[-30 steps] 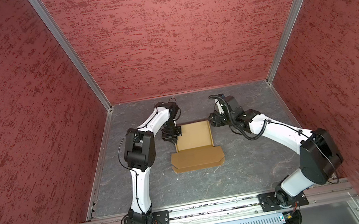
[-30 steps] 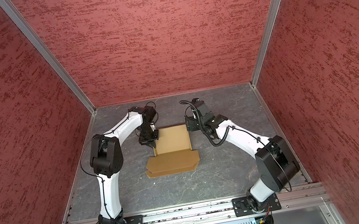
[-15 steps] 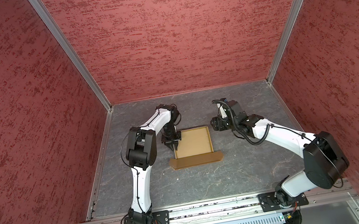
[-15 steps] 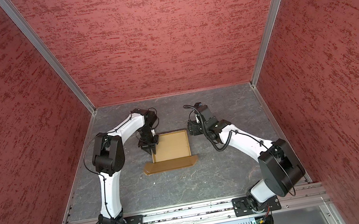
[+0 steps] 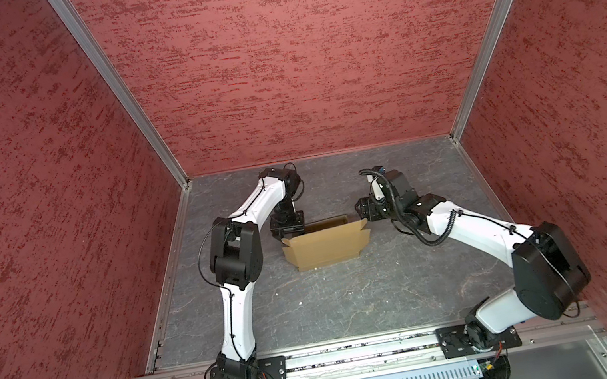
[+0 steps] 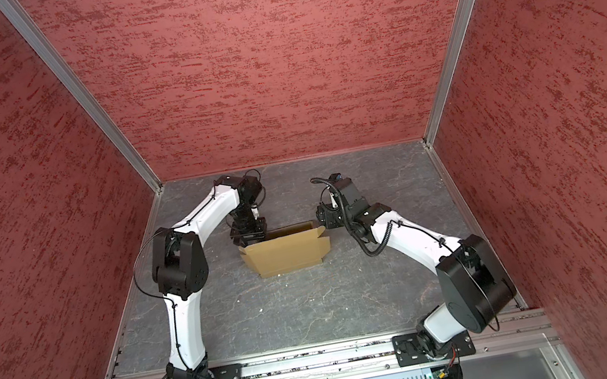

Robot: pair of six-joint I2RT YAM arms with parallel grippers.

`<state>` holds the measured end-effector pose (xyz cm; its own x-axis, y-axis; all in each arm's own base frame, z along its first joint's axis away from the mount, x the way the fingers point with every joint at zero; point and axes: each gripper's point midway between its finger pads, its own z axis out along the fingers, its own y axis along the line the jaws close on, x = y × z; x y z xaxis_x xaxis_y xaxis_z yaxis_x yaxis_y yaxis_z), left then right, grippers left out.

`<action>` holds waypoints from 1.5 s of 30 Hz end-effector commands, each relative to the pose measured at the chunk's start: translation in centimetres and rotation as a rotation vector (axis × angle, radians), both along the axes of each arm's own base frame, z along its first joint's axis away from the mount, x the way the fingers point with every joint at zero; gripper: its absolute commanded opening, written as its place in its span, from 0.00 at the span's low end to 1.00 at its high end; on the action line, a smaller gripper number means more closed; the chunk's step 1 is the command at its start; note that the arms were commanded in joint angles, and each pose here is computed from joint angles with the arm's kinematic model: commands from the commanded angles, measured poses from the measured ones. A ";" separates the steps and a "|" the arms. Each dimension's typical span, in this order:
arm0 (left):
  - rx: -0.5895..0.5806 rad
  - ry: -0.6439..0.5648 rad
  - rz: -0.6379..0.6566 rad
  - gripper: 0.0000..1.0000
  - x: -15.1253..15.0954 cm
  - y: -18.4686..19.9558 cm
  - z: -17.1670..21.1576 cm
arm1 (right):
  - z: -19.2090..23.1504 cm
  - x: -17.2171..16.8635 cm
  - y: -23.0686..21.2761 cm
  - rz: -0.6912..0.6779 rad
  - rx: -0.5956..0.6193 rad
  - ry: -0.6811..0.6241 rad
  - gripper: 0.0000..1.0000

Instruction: Fold the paper box

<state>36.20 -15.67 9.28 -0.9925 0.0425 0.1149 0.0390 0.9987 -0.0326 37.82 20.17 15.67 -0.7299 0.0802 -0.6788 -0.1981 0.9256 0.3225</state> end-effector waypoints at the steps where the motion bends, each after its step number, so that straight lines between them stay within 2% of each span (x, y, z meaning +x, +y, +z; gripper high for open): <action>1: -0.005 -0.178 0.027 0.62 2.4 1.3 5.4 | 0.2 0.3 -0.4 -0.020 0.005 -0.013 0.78; 5: -0.031 -0.335 0.065 0.66 4.3 2.2 9.8 | 0.2 0.1 -1.1 -0.039 -0.006 -0.028 0.78; 9: -0.048 -0.485 0.117 0.66 4.7 3.5 14.3 | -0.4 0.1 -1.9 -0.056 -0.020 -0.016 0.78; 12: -0.054 -0.589 0.158 0.66 3.3 4.3 17.5 | 0.7 0.0 -2.6 -0.057 -0.002 -0.040 0.77; 15: -0.066 -0.662 0.196 0.64 0.4 4.9 19.1 | 1.1 0.3 -2.8 -0.032 0.024 -0.051 0.73; 18: -0.063 -0.690 0.248 0.61 -3.3 5.7 19.0 | 1.6 0.7 -2.4 0.011 0.049 -0.065 0.67; 21: -0.052 -0.706 0.291 0.55 -7.5 6.5 18.2 | 1.9 0.9 -1.5 0.069 0.062 -0.072 0.55; 26: -0.074 -0.721 0.376 0.40 -13.4 6.9 16.0 | 1.2 1.1 -0.3 0.143 0.067 -0.052 0.30; 30: -0.141 -0.750 0.393 0.25 -16.2 4.8 14.3 | 1.8 0.8 0.5 0.198 0.093 -0.067 0.18; 33: -0.194 -0.744 0.361 0.18 -17.3 1.8 12.0 | 2.0 0.5 0.9 0.235 0.101 -0.076 0.14; 38: -0.196 -0.715 0.315 0.09 -17.3 -2.3 7.9 | 2.4 -0.4 1.8 0.308 0.123 -0.084 0.07; 45: -0.197 -0.701 0.271 0.08 -15.1 -5.5 5.1 | 2.4 -1.7 3.0 0.378 0.161 -0.071 0.04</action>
